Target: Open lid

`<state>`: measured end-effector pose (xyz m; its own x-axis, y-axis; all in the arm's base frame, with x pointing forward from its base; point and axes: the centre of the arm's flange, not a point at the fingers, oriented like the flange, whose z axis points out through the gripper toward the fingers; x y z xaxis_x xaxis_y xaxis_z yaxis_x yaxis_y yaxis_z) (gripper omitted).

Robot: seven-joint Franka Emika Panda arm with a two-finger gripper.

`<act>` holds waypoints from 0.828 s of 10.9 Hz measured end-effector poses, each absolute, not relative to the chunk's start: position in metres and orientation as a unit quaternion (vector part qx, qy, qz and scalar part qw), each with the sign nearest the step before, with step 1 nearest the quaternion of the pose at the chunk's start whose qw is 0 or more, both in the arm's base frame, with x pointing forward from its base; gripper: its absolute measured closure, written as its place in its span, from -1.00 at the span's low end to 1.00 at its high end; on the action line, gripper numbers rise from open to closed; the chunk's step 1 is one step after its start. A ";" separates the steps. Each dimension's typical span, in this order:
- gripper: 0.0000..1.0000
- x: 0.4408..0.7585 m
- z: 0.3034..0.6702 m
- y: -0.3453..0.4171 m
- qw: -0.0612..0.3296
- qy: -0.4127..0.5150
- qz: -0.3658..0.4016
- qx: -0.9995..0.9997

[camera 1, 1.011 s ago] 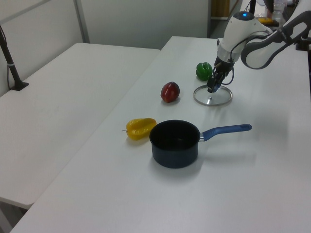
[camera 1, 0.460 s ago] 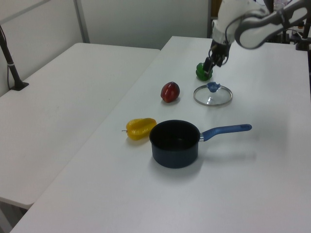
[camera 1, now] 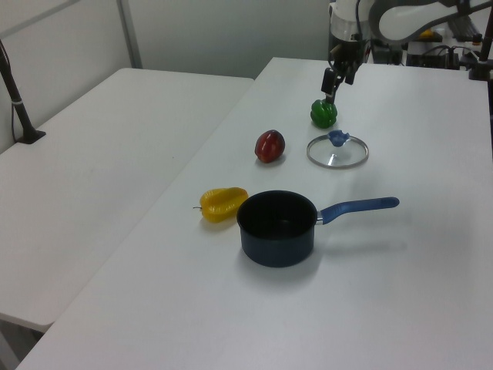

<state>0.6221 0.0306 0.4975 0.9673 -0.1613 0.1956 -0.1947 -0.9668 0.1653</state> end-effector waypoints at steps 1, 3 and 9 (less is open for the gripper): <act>-1.00 0.613 0.507 0.046 0.082 -0.079 0.074 0.991; -1.00 0.589 0.533 0.061 0.062 -0.034 0.033 0.997; -1.00 0.535 0.609 -0.012 0.028 0.010 0.001 1.000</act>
